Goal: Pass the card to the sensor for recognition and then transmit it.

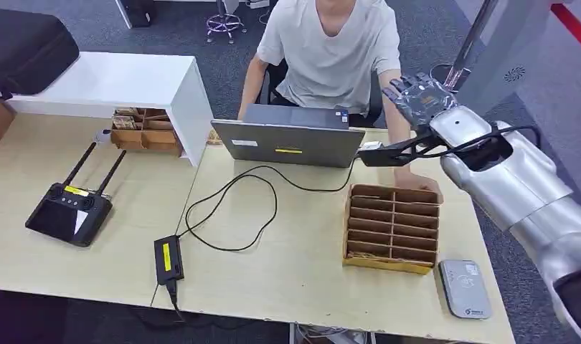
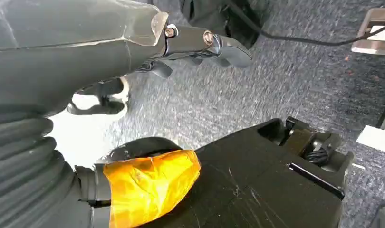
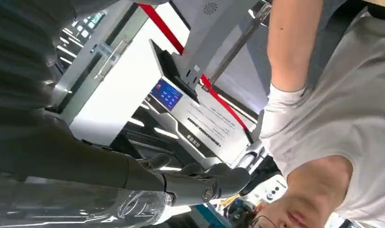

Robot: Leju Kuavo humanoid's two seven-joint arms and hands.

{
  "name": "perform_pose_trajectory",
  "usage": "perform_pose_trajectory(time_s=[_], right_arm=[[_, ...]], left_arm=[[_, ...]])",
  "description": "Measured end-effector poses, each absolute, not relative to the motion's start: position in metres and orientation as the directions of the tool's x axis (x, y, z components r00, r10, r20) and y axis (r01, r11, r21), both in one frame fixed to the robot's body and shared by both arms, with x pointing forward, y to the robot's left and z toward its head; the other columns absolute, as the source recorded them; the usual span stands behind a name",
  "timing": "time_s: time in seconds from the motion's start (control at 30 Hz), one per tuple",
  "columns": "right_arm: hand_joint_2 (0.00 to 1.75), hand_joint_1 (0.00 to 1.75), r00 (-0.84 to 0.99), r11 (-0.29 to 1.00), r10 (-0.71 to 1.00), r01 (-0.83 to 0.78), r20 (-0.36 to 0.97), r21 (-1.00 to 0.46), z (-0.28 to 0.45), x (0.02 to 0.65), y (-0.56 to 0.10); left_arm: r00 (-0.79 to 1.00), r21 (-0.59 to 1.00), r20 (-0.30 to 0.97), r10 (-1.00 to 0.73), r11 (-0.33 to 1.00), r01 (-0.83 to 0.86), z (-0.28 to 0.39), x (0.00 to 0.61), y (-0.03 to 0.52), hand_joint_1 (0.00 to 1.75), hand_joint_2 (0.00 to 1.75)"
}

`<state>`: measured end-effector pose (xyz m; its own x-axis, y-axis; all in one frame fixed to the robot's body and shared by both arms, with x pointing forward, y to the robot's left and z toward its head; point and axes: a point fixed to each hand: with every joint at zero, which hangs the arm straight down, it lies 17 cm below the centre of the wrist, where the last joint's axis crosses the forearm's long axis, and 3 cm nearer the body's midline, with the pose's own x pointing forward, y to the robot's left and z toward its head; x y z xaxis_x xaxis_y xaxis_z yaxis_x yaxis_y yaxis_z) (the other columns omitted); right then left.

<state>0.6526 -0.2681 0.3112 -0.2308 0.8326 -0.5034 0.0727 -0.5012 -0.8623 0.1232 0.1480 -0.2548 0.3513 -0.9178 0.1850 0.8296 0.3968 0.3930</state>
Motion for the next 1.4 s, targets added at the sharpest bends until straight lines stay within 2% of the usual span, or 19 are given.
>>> perform_pose_trajectory(time_s=[0.3, 0.67, 0.97, 1.4], right_arm=[[1.75, 0.0, -0.242, -0.492, 0.835, 0.073, -0.494, -0.868, 0.313, 0.655, -0.255], [1.75, 0.0, -0.254, -0.497, 0.829, 0.073, -0.498, -0.865, 0.312, 0.655, -0.248], [1.75, 0.0, -0.278, -0.513, 0.815, 0.061, -0.508, -0.856, 0.315, 0.656, -0.242], [1.75, 0.0, -0.31, -0.5, 0.806, 0.099, -0.504, -0.86, 0.324, 0.648, -0.235]], left_arm=[[0.242, 0.426, 0.177, -0.954, 0.296, 0.855, -0.254, 0.127, 0.146, 0.0, 1.75], [0.19, 0.441, 0.17, -0.967, 0.247, 0.863, -0.253, 0.129, 0.145, 0.0, 1.75], [0.075, 0.474, 0.156, -0.985, 0.141, 0.869, -0.251, 0.135, 0.142, 0.0, 1.75], [0.003, 0.489, 0.139, -0.99, 0.071, 0.87, -0.25, 0.137, 0.14, 0.0, 1.75]])
